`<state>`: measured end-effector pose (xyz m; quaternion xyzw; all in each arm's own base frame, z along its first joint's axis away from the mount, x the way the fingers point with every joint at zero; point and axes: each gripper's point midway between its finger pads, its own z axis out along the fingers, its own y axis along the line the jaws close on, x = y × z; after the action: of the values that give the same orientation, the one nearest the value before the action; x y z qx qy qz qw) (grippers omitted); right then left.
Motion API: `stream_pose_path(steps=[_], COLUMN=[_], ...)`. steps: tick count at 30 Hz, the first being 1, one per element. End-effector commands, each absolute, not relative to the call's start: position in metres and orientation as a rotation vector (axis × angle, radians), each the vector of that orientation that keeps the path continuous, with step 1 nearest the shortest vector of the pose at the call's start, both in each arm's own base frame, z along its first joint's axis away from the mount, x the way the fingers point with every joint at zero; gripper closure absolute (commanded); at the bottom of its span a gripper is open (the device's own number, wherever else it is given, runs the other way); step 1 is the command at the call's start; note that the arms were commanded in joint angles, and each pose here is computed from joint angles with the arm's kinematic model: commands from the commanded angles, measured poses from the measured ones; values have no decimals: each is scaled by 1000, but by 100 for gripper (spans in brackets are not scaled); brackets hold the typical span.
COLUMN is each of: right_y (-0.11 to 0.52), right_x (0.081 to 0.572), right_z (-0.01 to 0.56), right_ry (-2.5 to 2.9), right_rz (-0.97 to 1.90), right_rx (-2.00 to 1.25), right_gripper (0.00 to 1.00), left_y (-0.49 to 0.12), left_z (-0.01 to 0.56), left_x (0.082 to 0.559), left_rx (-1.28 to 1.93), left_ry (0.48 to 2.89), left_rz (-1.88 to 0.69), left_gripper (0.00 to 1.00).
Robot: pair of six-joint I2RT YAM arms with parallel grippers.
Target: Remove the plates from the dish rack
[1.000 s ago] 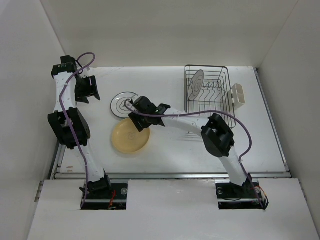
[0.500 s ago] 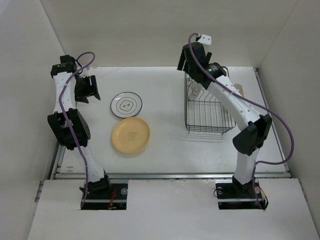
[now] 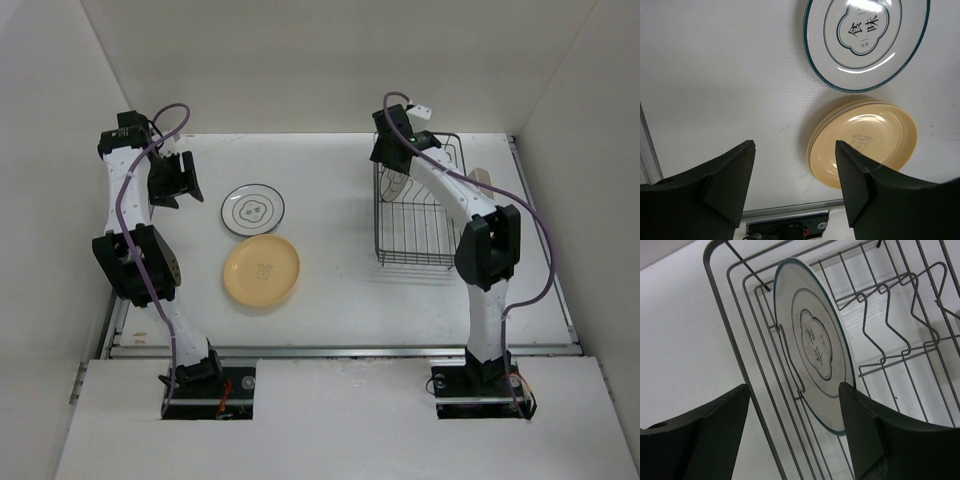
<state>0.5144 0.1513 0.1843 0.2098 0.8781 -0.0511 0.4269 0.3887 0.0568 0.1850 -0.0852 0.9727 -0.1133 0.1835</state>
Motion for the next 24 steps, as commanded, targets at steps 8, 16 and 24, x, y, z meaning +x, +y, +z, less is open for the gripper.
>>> stream_pose_path(steps=[8, 16, 24], right_y=[132, 106, 123], right_x=[522, 500, 520], right_z=[221, 268, 209], right_ry=[2092, 1995, 2155], right_rz=[-132, -210, -155], right_rx=[539, 500, 402], right_gripper=[25, 25, 26], left_y=[58, 58, 57], left_z=[203, 203, 200], left_x=[372, 372, 370], left_rx=[-219, -219, -224], left_ry=[2719, 2719, 2736], left_rz=[-286, -286, -292], left_gripper=[38, 38, 38])
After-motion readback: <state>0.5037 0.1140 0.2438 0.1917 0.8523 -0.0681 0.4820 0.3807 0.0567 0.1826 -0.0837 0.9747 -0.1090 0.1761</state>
